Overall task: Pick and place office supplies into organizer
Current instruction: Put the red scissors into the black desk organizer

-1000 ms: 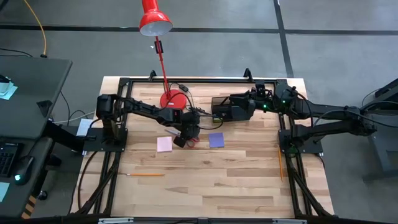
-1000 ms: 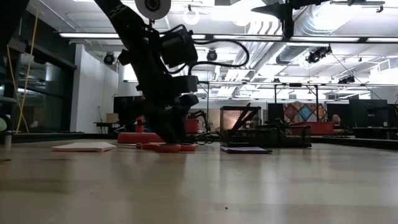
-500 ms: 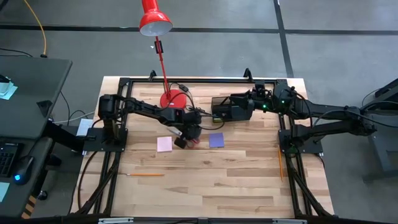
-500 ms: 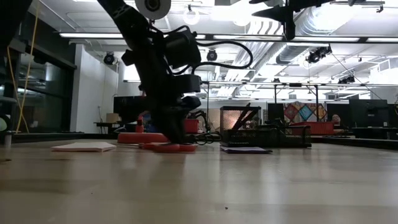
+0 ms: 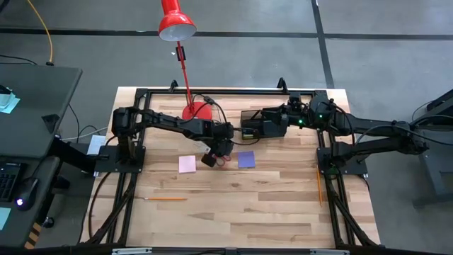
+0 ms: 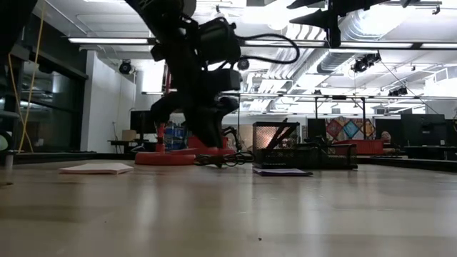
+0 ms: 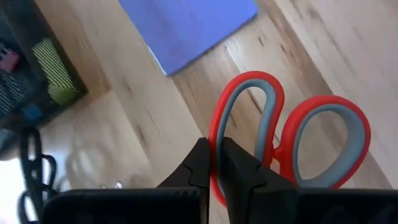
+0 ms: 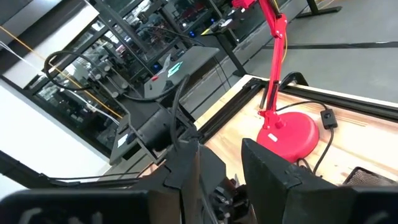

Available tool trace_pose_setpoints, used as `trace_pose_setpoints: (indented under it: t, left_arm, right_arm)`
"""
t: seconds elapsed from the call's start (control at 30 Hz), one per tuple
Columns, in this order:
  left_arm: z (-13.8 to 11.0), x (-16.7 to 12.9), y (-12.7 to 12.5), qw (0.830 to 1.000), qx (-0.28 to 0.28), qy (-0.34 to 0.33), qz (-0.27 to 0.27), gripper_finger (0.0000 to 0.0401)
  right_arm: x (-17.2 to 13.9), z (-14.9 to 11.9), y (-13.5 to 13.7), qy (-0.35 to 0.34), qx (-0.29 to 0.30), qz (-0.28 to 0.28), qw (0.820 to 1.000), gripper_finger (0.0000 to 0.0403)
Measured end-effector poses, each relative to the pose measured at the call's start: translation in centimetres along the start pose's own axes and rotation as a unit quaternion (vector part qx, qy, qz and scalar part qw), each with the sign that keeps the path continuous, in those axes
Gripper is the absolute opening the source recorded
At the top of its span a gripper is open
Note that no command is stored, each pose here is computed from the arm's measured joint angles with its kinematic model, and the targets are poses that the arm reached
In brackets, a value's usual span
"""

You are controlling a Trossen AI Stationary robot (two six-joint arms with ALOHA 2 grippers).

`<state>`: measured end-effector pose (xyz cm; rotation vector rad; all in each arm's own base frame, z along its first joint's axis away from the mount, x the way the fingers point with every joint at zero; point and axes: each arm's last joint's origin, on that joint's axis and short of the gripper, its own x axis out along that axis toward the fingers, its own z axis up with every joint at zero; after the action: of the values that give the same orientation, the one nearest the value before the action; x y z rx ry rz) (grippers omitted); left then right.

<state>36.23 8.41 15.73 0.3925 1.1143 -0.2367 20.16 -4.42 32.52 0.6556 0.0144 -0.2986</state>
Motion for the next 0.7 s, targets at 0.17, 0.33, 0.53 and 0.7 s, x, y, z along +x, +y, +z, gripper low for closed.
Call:
trace_pose_setpoints:
  t: [0.17, 0.33, 0.53, 0.7]
  left_arm:
    - [1.2, -1.2, 0.7, 1.0, 0.0, -0.008, 0.001, 0.0004]
    - [2.9, -2.9, 1.9, 1.0, -0.009, -0.022, 0.017, 0.0003]
    - [5.1, -5.3, 3.3, 0.997, -0.016, -0.059, 0.046, 0.0002]
    - [5.5, -6.9, 5.1, 0.991, -0.083, -0.077, 0.068, 0.0002]
  right_arm:
    - [-0.1, 0.1, -0.1, -0.009, -0.013, -0.011, 1.0, 0.011]
    - [-1.1, 0.7, 0.2, -0.041, -0.043, -0.022, 0.998, 0.011]
    - [-4.3, 2.3, 0.8, -0.116, -0.09, -0.033, 0.989, 0.011]
    - [-6.9, 2.9, 0.8, -0.145, -0.098, -0.051, 0.983, 0.011]
